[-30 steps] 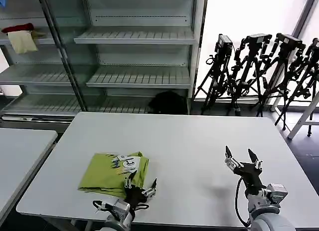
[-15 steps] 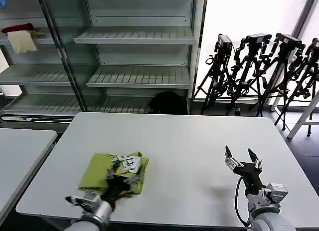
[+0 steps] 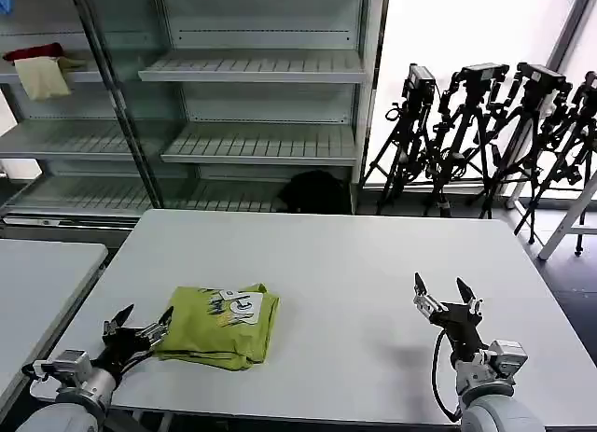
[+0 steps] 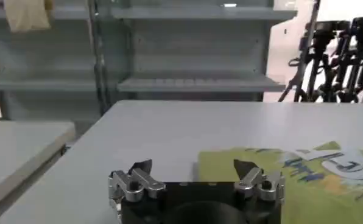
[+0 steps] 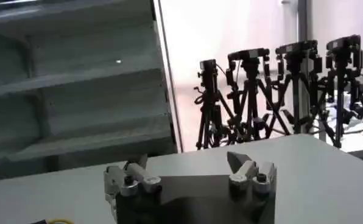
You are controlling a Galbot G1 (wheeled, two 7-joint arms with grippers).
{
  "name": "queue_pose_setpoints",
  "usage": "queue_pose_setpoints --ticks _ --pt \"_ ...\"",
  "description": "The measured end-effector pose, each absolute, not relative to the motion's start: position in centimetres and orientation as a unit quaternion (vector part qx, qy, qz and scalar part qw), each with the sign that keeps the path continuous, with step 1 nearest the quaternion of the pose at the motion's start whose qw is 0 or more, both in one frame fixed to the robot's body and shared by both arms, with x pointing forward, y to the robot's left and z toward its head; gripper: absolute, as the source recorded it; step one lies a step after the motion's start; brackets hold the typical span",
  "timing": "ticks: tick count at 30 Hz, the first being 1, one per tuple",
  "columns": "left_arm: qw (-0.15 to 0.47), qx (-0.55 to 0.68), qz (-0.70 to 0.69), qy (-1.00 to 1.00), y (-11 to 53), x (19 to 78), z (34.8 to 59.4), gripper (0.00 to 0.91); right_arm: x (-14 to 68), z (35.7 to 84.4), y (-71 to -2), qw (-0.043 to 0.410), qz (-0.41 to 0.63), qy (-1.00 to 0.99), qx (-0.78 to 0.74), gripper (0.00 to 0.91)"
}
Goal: Fold and organize the clothes.
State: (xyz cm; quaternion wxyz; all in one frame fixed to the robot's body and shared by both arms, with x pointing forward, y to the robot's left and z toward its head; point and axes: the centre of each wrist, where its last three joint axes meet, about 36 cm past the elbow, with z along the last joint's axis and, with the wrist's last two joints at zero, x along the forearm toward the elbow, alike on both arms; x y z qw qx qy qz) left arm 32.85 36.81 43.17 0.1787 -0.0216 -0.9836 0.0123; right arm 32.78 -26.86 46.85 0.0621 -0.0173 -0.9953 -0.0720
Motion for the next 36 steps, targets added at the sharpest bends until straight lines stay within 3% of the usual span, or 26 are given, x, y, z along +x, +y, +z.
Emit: queue_pose_setpoints --ticks 9,11,12,14,15,16,18,19,36 --pt "0.195 -0.028 0.048 -0.979 37.2 33.1 42.4 0.897 32.6 46.8 -26.6 0.064 -0.071 -0.995 -0.019 0.907" --pt "0.198 -0.03 0.053 -0.978 37.1 33.1 42.2 0.846 32.6 46.8 -26.6 0.064 -0.071 -0.995 -0.019 0.907" --pt "0.2 -0.03 0.055 -0.978 37.0 33.1 42.1 0.786 32.5 46.9 -26.6 0.064 -0.071 -0.995 -0.019 0.907" --pt "0.204 -0.032 0.06 -0.977 36.8 33.1 41.9 0.544 32.5 46.9 -26.6 0.065 -0.07 -0.995 -0.019 0.907" --pt "0.206 -0.034 0.063 -0.976 36.7 33.1 41.8 0.504 32.5 46.9 -26.6 0.066 -0.07 -0.995 -0.019 0.907" --pt "0.208 -0.034 0.064 -0.975 36.6 33.1 41.7 0.363 32.4 46.8 -26.6 0.066 -0.07 -0.995 -0.019 0.907" --pt "0.212 -0.036 0.069 -0.974 36.4 33.0 41.6 0.171 32.4 46.8 -26.7 0.067 -0.07 -0.995 -0.02 0.907" --pt "0.213 -0.038 0.07 -0.974 36.3 33.0 41.5 0.01 32.4 46.8 -26.7 0.067 -0.069 -0.995 -0.021 0.907" --pt "0.225 -0.056 0.108 -0.967 35.9 33.0 40.9 0.0 32.2 47.0 -26.7 0.067 -0.069 -0.995 -0.025 0.907"
